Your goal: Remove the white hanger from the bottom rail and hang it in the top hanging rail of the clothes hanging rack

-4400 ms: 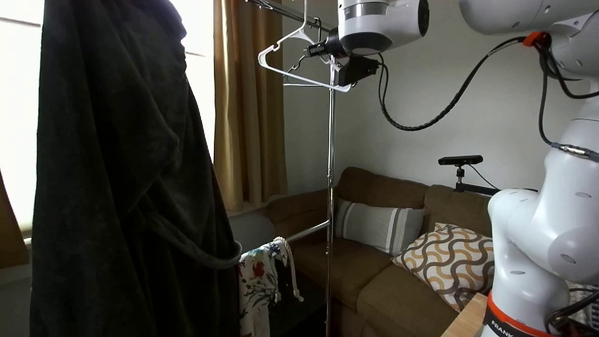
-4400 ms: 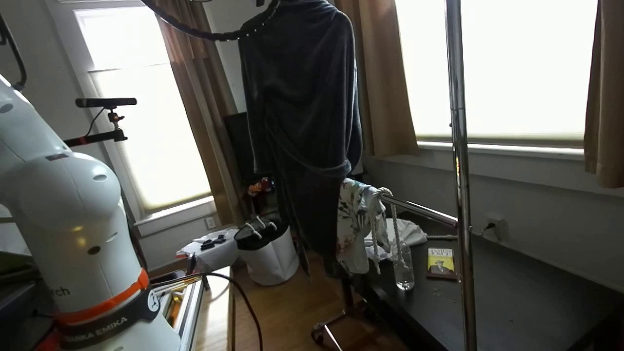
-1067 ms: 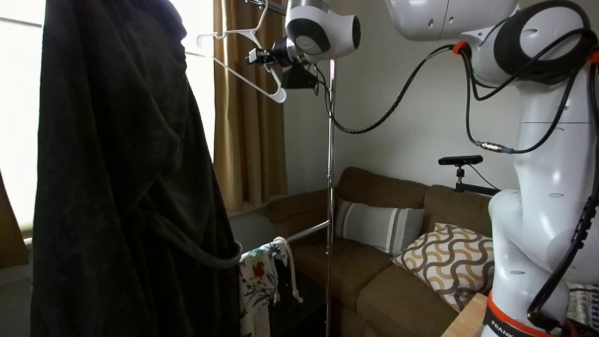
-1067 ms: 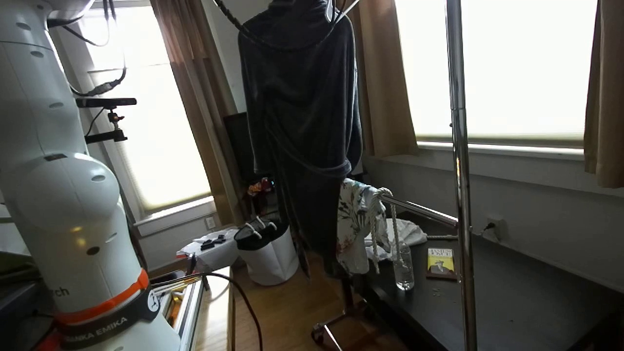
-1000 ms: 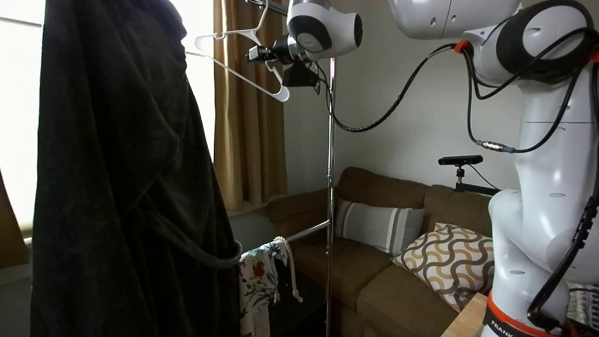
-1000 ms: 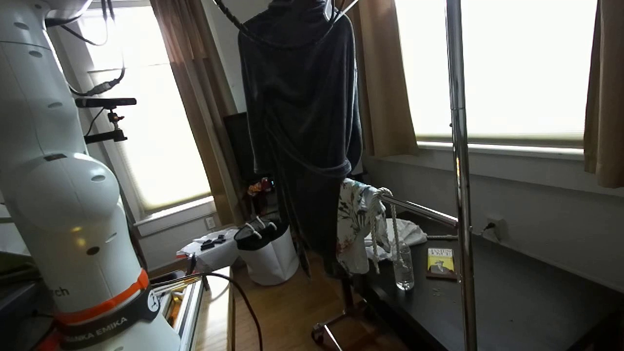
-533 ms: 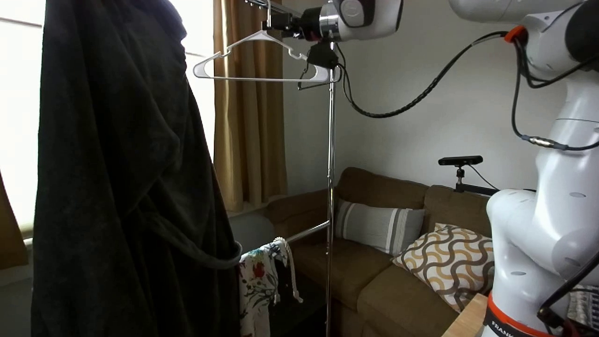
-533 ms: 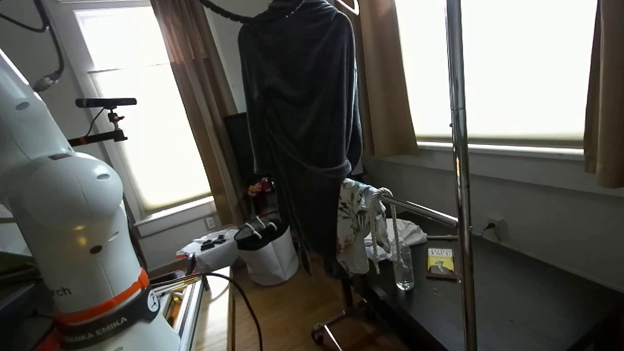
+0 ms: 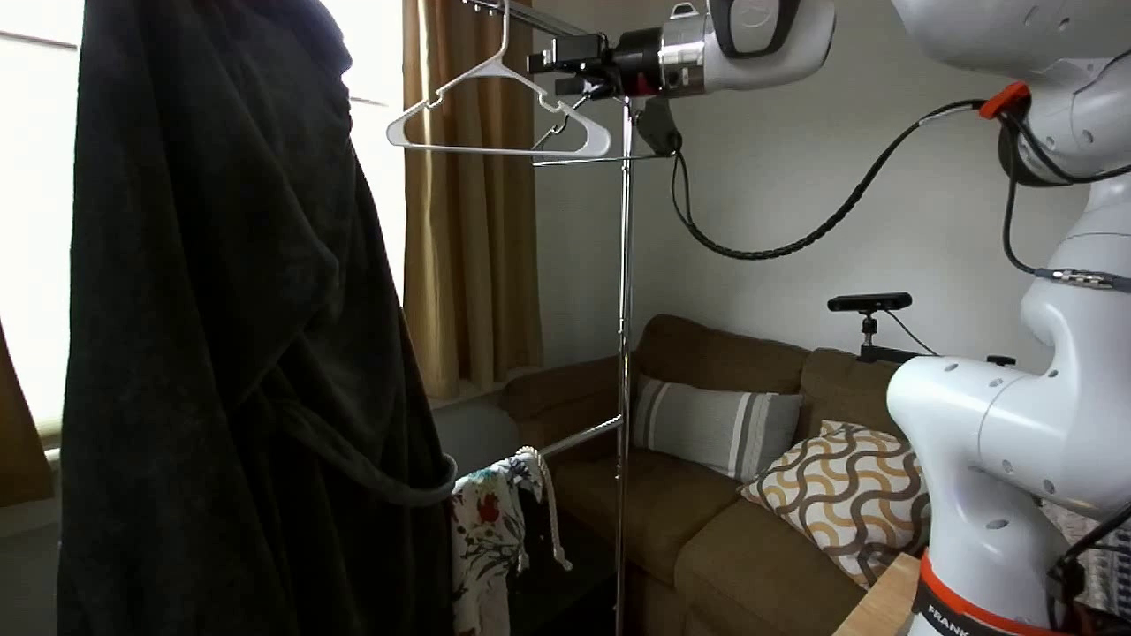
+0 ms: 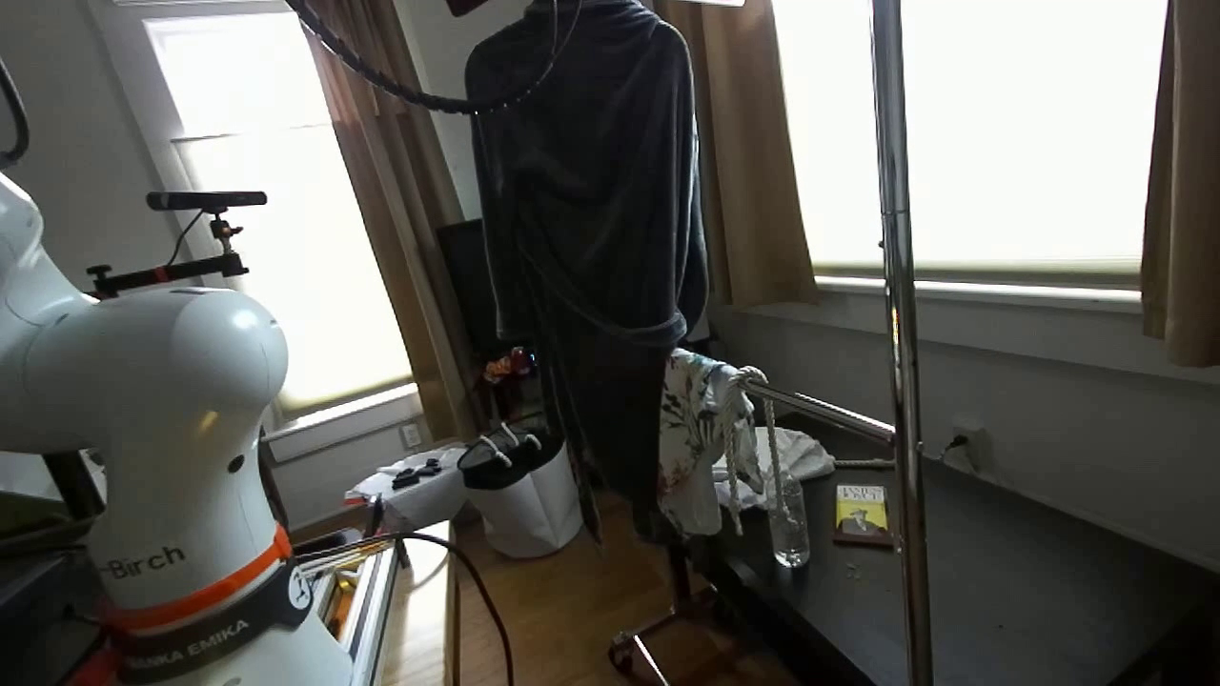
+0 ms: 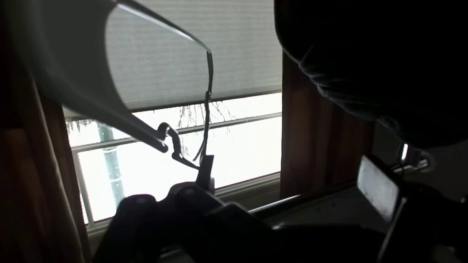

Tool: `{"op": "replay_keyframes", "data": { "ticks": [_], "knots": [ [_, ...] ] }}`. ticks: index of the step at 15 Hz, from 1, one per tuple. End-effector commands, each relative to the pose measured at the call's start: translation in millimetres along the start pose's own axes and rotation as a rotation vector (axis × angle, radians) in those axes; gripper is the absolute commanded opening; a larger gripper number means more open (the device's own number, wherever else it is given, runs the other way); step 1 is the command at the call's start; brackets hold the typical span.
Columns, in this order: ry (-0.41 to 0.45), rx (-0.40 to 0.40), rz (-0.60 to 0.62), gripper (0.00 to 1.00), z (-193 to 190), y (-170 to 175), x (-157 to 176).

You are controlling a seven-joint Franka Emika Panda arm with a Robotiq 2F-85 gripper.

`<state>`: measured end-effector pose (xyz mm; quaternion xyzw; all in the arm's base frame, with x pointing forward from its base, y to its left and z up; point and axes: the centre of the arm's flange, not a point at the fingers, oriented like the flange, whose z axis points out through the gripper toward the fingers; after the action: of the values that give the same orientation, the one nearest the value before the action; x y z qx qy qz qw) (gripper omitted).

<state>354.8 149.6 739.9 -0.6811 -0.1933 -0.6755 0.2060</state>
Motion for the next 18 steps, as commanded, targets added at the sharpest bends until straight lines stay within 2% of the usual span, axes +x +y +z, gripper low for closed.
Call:
{"op": "replay_keyframes", "data": {
  "ticks": [1, 4, 6, 9, 12, 15, 16, 18],
  "knots": [
    [-0.069, 0.019, -0.051, 1.00, -51, 8, 49],
    [-0.214, -0.018, -0.128, 1.00, -84, 8, 46],
    [-0.341, -0.048, -0.203, 1.00, -101, 11, 41],
    [-0.481, -0.105, -0.306, 1.00, -114, 21, 31],
    [-0.530, -0.177, -0.345, 1.00, -103, 29, 7],
    [-0.623, -0.231, -0.405, 1.00, -97, 29, -32],
    [-0.548, -0.187, -0.342, 1.00, -88, 18, -36],
    [-0.588, -0.211, -0.370, 1.00, -84, 19, -49]
  ]
}}
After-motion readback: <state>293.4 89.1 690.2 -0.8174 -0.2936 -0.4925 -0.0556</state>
